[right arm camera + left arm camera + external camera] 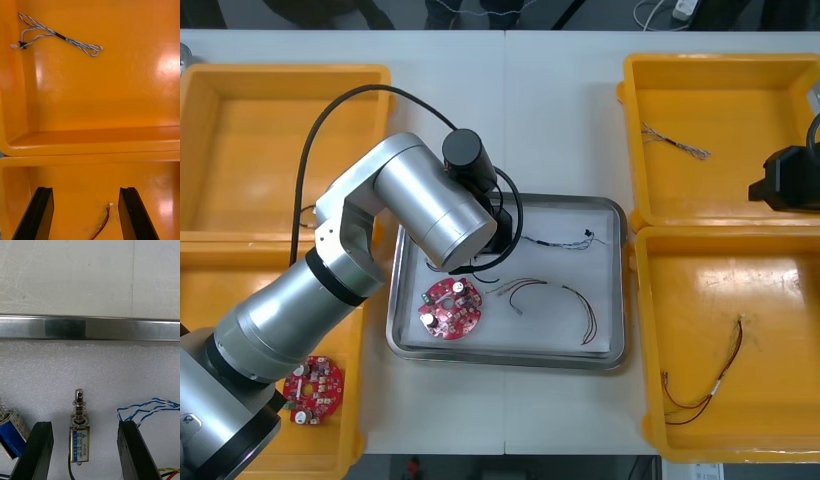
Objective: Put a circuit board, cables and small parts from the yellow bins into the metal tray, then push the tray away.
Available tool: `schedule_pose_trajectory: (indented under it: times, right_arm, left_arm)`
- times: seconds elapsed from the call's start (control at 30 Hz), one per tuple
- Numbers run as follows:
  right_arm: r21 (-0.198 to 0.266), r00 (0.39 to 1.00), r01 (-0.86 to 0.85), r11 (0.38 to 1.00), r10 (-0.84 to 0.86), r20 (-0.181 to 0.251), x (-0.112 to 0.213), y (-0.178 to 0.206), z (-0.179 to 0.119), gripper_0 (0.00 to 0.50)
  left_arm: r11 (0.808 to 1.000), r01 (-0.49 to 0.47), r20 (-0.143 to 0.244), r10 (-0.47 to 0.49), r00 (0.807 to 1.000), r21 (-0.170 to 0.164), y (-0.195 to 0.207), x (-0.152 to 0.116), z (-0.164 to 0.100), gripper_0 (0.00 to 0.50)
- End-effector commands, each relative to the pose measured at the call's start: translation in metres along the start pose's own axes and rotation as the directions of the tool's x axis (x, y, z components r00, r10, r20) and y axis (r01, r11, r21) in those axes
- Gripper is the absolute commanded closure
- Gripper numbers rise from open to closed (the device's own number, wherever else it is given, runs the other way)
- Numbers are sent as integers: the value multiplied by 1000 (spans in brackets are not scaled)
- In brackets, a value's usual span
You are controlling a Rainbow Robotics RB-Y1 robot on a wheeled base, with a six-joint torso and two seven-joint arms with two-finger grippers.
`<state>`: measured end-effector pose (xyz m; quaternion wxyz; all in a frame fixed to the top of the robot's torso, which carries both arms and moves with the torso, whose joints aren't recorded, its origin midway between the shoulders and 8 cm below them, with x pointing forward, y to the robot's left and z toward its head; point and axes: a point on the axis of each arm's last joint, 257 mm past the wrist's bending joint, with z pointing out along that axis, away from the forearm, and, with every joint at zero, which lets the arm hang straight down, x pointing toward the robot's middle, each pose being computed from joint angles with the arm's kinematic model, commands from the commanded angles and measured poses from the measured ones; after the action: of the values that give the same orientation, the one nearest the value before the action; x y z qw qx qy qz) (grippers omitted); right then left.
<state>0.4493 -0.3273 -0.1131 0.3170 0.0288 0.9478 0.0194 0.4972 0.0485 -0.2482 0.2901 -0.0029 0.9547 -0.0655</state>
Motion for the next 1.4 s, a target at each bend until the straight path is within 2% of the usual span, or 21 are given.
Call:
schedule_pose_trajectory:
  times: [0.03, 0.13, 0.37, 0.5, 0.6, 0.63, 0.7, 1.1, 1.3, 1.4]
  right_arm:
    - [43, 998, -57, 997, 57, 3, 8, -23, -8, 0]
    - [52, 998, -67, 996, 67, -9, 15, -28, -5, 0]
    - [90, 994, -87, 992, 92, -50, 37, -48, 0, 0]
    - [97, 993, -91, 991, 97, -62, 43, -52, 1, 0]
    - [98, 992, -98, 990, 104, -67, 46, -54, 2, 0]
    - [98, 992, -95, 991, 103, -72, 48, -54, 3, 0]
    - [100, 992, -96, 990, 104, -77, 50, -54, 3, 0]
    - [92, 992, -92, 991, 99, -74, 50, -52, 2, 0]
    - [84, 997, -22, 996, 28, -76, 48, -40, -2, 0]
    - [56, 997, 46, 997, -42, -71, 44, -20, -6, 0]
  left_arm:
    - [995, 87, 46, -89, 995, 41, -24, -21, -32, 0]
    - [994, 99, 36, -101, 994, 43, -21, -23, -45, 0]
    - [989, 140, 14, -140, 990, 39, 12, -34, -97, 0]
    - [995, 103, -6, -103, 995, -2, 45, -35, -120, 0]
    - [996, 86, 7, -86, 996, 13, 57, -40, -131, 0]
    - [997, 77, 21, -78, 997, 28, 68, -43, -140, 0]
    - [998, 60, 33, -61, 998, 31, 86, -44, -149, 0]
    - [1000, 6, 8, -6, 1000, -31, 182, -24, -177, 0]
    - [996, -28, -13, 27, 1000, -84, 230, -10, -185, 0]
    - [994, -36, -27, 33, 999, -108, 251, -2, -188, 0]
